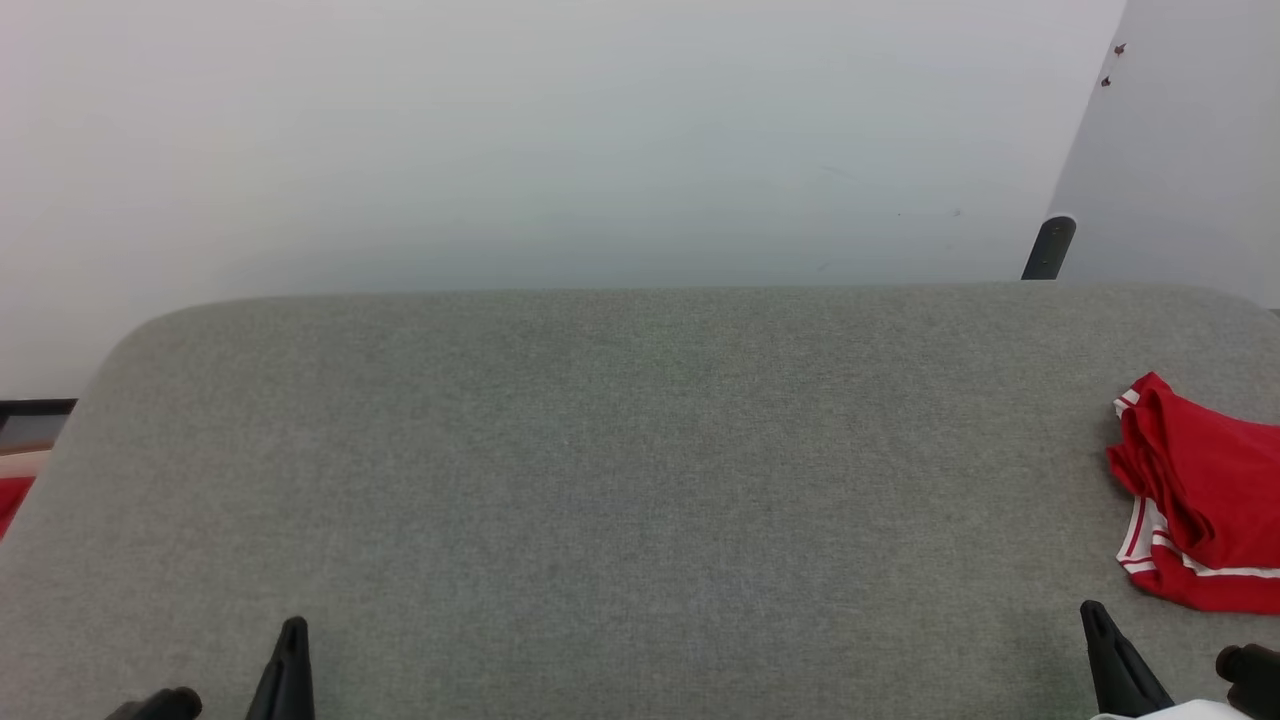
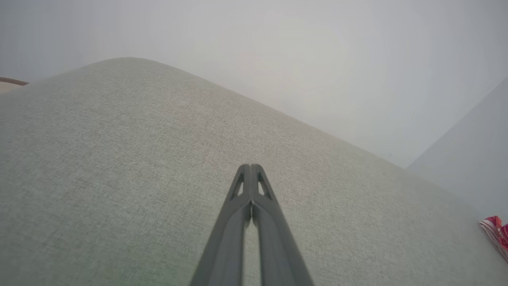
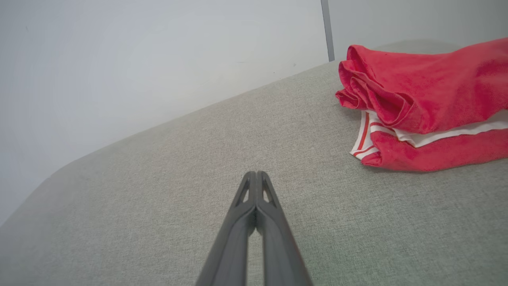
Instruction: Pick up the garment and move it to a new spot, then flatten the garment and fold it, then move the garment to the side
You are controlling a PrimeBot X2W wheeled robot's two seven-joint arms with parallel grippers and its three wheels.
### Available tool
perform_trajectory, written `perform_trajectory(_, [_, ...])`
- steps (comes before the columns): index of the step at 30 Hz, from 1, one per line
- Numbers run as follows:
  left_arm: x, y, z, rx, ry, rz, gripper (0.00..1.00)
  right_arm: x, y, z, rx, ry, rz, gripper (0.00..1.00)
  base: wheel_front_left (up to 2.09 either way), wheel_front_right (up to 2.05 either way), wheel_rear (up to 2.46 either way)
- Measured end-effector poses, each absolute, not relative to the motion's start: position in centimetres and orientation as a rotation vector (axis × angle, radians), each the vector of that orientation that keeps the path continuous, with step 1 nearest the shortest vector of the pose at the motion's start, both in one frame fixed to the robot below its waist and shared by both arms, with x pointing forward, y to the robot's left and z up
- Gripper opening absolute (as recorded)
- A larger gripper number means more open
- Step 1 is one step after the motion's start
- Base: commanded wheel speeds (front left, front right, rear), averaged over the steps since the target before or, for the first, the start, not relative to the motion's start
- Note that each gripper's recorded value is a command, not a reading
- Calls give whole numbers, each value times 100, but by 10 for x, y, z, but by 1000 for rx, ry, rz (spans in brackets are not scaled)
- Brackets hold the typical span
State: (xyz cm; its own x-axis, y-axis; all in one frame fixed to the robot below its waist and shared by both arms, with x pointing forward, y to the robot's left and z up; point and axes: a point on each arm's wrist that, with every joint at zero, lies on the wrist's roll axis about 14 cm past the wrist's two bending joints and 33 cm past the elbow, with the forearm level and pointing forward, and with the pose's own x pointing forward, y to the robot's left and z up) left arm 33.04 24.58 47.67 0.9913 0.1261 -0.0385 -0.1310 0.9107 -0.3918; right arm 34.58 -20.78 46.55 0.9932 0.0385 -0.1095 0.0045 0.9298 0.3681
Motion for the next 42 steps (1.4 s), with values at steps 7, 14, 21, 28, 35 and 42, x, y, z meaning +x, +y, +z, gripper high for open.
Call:
perform_trajectory(7, [335,244,478,-521,11,141,0,349,-209,467,491,114,-5,0,0,0,0])
perform_trajectory(14, [341,242,480,-629,5,145,0,353,-209,470,601,108,-22,0,0,0,0])
perform_trajectory(21, [346,239,482,-730,6,143,0,358,-209,475,706,94,-32,0,0,0,0])
perform_trajectory(28, [350,236,482,-821,8,141,0,359,-208,476,800,96,-41,0,0,0,0])
perform_trajectory(35, [354,232,484,-910,10,134,0,364,-207,481,887,83,-42,0,0,0,0])
perform_trajectory(42, [358,229,486,-991,7,125,0,366,-207,482,971,80,-48,0,0,0,0])
